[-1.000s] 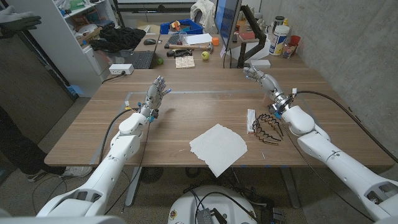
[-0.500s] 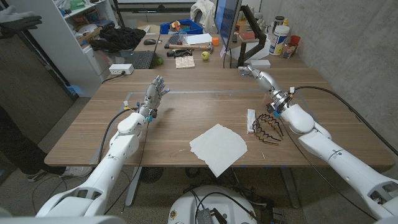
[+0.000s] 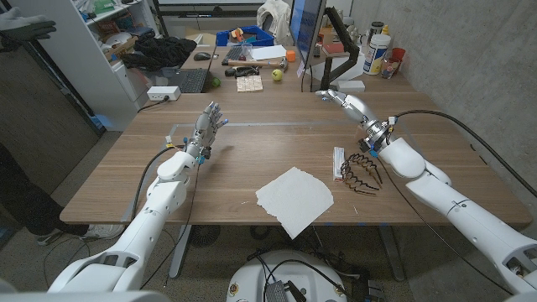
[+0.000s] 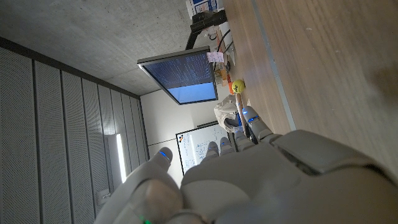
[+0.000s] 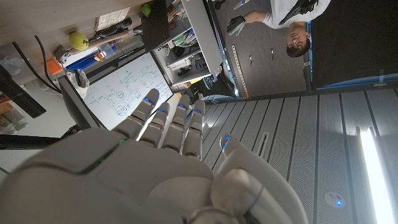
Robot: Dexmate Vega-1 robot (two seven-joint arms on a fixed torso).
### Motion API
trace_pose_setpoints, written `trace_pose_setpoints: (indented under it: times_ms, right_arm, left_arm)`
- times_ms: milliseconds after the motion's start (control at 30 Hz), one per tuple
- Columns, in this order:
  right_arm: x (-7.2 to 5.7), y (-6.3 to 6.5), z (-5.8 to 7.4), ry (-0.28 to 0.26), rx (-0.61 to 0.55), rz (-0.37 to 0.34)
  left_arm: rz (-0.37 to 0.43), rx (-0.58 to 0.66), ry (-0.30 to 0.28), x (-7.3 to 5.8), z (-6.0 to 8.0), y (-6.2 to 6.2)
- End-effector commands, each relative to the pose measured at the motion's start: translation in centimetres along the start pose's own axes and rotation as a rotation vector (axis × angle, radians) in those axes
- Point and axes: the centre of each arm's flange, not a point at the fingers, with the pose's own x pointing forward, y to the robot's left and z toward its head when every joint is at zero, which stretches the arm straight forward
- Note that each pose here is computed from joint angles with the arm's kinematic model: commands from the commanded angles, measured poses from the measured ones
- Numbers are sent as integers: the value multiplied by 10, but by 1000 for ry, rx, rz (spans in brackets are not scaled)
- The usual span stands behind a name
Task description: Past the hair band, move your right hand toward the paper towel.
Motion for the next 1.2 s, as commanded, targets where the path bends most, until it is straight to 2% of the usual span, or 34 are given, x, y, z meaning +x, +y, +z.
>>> trace_pose_setpoints:
  times_ms: [33,267,600,1200]
  right_arm:
    - [-4,0,8,-30,-65,32]
    - [-7,0,13,-56,-85,48]
    - [-12,-1,34,-117,-127,81]
    - [-21,3,61,-213,-314,145]
  left_arm:
    - [2,4,-2,-1,2,1]
    - [2,4,-5,-1,4,1]
    - [-5,5,-8,1,6,-3]
    - [-3,15,-12,-3,8,-8]
